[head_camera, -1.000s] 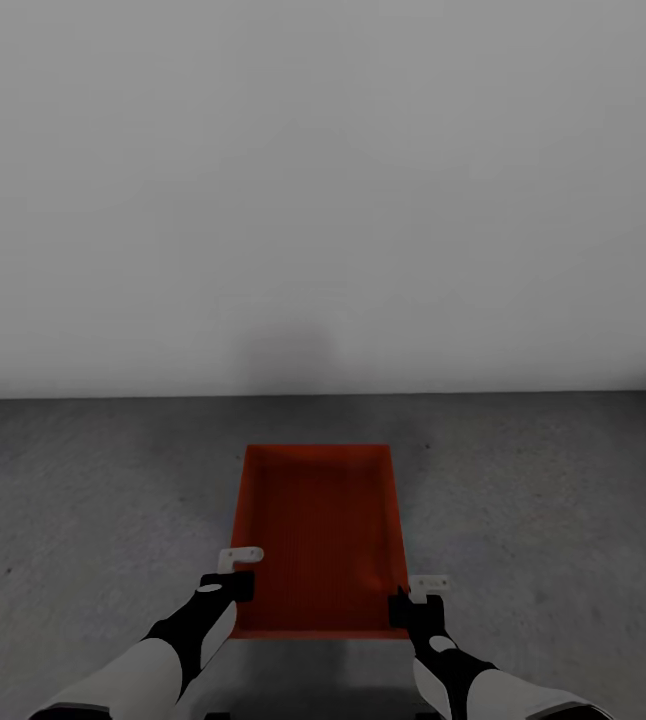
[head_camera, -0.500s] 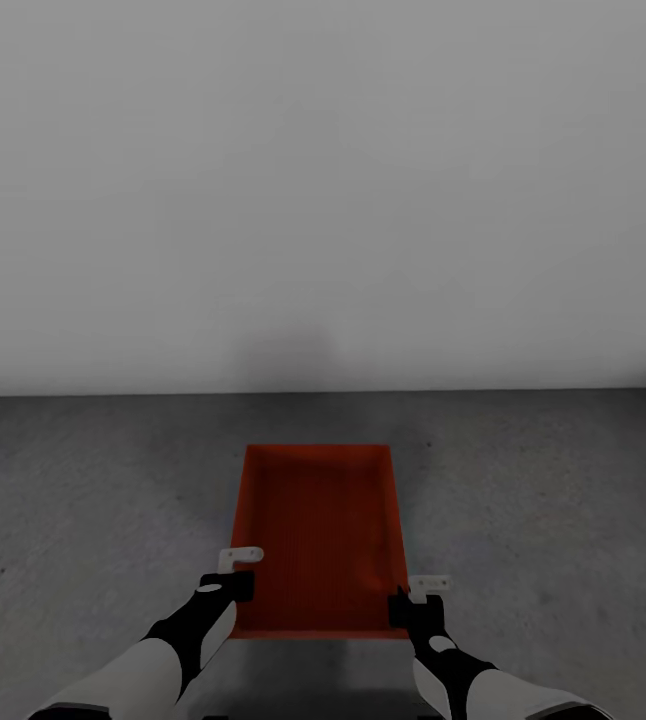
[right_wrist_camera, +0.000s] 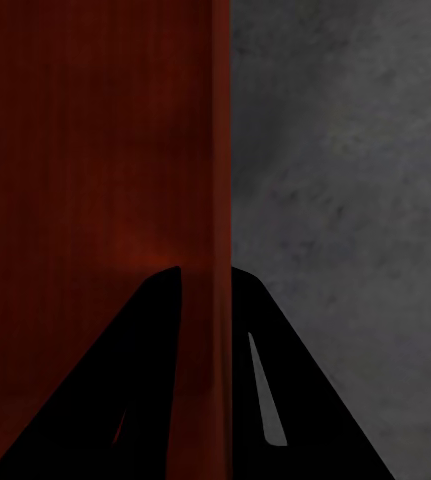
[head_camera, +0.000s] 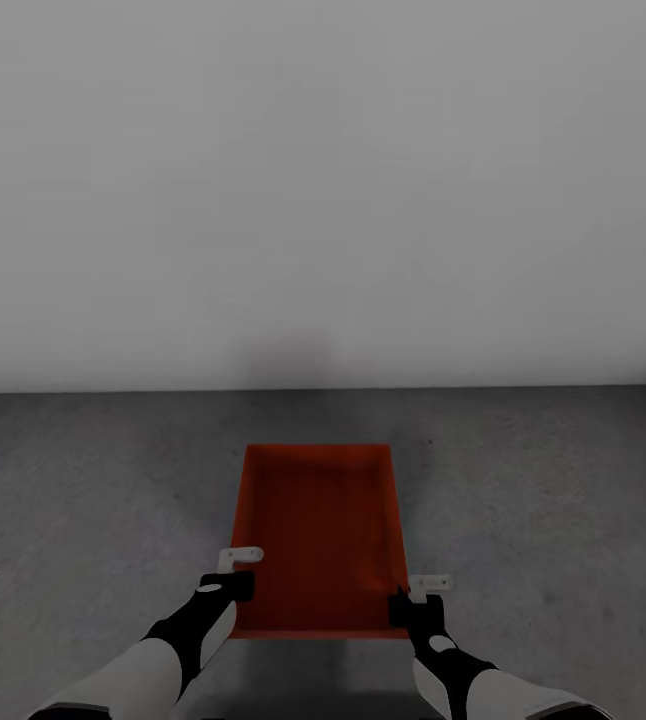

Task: Move the two storage containers from the living room to the garage. In the garage, place one container on the floor and stack the other container on top of it (either order is fine).

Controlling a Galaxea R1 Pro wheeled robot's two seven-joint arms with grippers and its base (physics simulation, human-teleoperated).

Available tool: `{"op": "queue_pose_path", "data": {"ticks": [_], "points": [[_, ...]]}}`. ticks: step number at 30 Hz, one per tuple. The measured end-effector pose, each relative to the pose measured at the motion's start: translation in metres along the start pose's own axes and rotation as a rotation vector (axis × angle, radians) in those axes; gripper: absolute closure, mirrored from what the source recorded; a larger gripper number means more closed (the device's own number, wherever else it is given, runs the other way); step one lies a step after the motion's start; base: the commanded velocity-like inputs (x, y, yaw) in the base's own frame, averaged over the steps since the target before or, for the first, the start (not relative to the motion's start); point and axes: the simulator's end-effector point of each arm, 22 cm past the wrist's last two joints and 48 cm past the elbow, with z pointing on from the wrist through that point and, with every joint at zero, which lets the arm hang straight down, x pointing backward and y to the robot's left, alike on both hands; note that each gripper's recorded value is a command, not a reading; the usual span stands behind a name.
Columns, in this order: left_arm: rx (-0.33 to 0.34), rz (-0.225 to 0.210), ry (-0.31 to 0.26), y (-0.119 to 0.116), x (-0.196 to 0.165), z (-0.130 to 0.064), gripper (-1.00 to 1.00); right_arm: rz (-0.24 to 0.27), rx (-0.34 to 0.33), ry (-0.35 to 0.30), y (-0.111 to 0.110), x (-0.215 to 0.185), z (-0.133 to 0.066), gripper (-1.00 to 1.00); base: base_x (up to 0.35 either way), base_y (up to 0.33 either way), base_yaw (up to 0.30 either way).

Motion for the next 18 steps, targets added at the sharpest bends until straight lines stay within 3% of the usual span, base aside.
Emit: {"op": "queue_pose_path", "data": {"ticks": [18], "points": [[0.0,0.001,-0.001,-0.002,0.011,0.031,1.0,0.0,0.0,-0.001,0.0,0.017,0.028,1.0,0.0,0.0,0.0]]}}
